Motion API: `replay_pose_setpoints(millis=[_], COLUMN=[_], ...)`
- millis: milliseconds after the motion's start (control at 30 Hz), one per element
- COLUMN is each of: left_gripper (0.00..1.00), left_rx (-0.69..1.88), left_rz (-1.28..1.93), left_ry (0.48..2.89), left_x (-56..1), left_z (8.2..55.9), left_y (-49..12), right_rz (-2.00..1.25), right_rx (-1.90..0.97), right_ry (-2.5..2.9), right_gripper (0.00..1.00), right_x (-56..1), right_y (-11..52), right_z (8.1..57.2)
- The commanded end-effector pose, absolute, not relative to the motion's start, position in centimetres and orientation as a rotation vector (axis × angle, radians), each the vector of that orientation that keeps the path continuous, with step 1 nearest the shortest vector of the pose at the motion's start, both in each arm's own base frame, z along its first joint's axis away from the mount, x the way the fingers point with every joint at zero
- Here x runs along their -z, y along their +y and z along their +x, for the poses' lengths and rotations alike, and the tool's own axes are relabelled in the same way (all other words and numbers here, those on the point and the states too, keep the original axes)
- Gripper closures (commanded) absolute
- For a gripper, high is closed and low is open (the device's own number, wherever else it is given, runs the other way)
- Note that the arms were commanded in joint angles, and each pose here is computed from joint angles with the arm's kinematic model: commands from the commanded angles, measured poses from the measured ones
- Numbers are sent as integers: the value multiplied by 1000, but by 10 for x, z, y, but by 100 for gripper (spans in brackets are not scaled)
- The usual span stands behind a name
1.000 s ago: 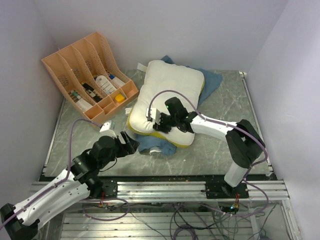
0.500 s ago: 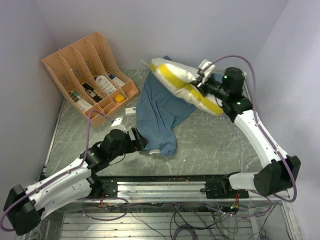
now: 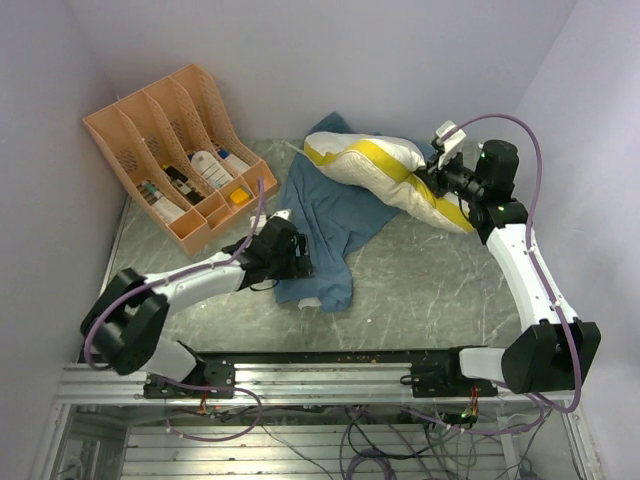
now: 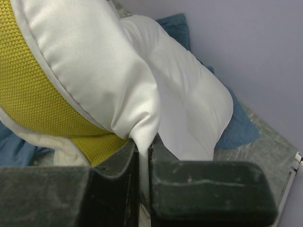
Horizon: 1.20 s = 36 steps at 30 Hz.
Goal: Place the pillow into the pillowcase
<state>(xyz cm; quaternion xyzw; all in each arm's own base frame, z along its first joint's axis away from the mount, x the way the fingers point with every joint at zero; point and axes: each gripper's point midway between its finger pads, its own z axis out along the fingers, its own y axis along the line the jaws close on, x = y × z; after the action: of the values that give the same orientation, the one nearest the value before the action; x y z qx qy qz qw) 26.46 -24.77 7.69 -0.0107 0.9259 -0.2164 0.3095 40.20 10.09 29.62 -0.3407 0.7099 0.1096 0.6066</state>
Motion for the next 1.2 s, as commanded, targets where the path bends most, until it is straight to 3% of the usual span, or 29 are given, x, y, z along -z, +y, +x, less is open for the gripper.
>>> replay_pose_setpoints(millis=[0,67,133,167,300,433,600,1033,1167], left_gripper=[26,46,88,92,93,93,93,93,93], left_rx=[504,557,704,789,1101,1117,1113,1023,884], left_rz=[112,148,209,238,408,528,561,232,216], left_ry=[2573,2584,2562,2534,2347,2247,2217,1995,2015], left_x=[-49,-44,-54,-64,-137,-193,-206,-322,-318], left_z=[256,256,257,258,258,262,273,377,376], left_y=[-248,-259,-283,-296,-355,-384,-394,-272,-243], right_rz=[-749,-745,-744,-747,-710,-610,-490,-97,-201], right_rx=[-200,-198,-202,-207,-209,-176,-145,253,163], right_ry=[1609,1591,1571,1561,1525,1465,1405,1228,1193], right_gripper=[100,100,100,100,100,100,100,100,100], right_x=[-312,-319,-329,-336,-369,-410,-448,-564,-585], right_y=[85,84,85,86,82,61,37,-114,-86], right_z=[410,410,415,418,439,456,461,408,390])
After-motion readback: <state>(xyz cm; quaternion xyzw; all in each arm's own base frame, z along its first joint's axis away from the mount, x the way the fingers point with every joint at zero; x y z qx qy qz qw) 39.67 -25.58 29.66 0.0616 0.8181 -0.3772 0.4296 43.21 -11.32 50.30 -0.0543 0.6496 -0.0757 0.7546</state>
